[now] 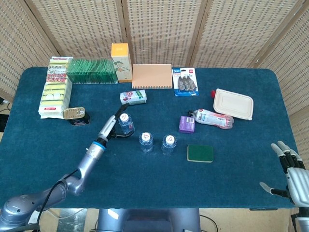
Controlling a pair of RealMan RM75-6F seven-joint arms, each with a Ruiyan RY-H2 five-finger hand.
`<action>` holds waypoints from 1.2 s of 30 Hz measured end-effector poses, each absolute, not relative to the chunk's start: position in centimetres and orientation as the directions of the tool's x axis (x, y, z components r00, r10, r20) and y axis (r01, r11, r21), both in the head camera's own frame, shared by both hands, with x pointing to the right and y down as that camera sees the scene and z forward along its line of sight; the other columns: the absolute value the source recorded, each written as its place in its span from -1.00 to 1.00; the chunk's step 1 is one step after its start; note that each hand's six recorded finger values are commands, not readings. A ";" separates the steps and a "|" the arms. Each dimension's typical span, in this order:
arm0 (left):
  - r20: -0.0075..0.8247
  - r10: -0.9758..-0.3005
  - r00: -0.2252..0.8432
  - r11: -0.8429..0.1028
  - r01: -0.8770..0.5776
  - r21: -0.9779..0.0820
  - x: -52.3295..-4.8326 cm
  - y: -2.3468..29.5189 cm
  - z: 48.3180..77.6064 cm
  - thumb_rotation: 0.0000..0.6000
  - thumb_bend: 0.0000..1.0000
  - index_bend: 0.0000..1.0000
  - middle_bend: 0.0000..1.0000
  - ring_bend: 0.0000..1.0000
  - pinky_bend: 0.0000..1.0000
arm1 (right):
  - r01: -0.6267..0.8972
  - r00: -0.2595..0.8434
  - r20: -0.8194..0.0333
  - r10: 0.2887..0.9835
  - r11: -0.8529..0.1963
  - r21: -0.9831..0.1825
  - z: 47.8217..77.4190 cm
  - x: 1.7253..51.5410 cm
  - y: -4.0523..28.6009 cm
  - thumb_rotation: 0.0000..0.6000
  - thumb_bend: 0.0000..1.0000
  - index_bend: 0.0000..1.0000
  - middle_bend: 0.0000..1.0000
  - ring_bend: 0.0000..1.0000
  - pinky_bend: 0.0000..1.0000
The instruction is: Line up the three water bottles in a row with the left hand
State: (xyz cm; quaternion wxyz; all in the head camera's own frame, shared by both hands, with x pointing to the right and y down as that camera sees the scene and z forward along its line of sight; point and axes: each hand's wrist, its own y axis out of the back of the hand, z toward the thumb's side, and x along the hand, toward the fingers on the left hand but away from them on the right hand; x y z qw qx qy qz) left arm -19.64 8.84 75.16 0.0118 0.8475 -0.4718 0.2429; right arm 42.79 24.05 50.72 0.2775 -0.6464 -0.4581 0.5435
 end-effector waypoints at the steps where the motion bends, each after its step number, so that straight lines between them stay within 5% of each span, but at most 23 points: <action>1: 0.420 -0.801 0.427 -0.544 -0.812 -0.211 -19.6 8.7 75.2 1.00 -0.28 -0.74 -0.67 -0.71 -0.30 | 0.291 -0.010 -0.449 0.893 -0.427 -0.856 50.7 42.8 24.0 1.00 -1.00 -0.91 -1.00 -1.00 -0.95; 4: 0.417 -0.814 0.404 -0.524 -0.821 -0.228 -19.5 8.5 75.5 1.00 -0.07 -0.22 -0.29 -0.42 -0.12 | 0.294 -0.009 -0.451 0.893 -0.429 -0.854 50.8 42.9 24.0 1.00 -1.00 -0.91 -1.00 -1.00 -0.95; 7: 0.411 -0.826 0.386 -0.506 -0.828 -0.240 -19.6 8.4 75.5 1.00 0.01 0.02 -0.14 -0.31 -0.04 | 0.296 -0.009 -0.452 0.892 -0.429 -0.853 50.8 42.9 24.0 1.00 -1.00 -0.91 -1.00 -1.00 -0.95; 36: 0.321 -0.799 0.509 -0.591 -0.765 -0.256 -22.2 13.6 72.5 1.00 -0.02 0.04 -0.12 -0.30 -0.02 | 0.278 0.012 -0.460 0.888 -0.445 -0.851 51.0 42.0 24.3 1.00 -1.00 -0.91 -1.00 -1.00 -0.95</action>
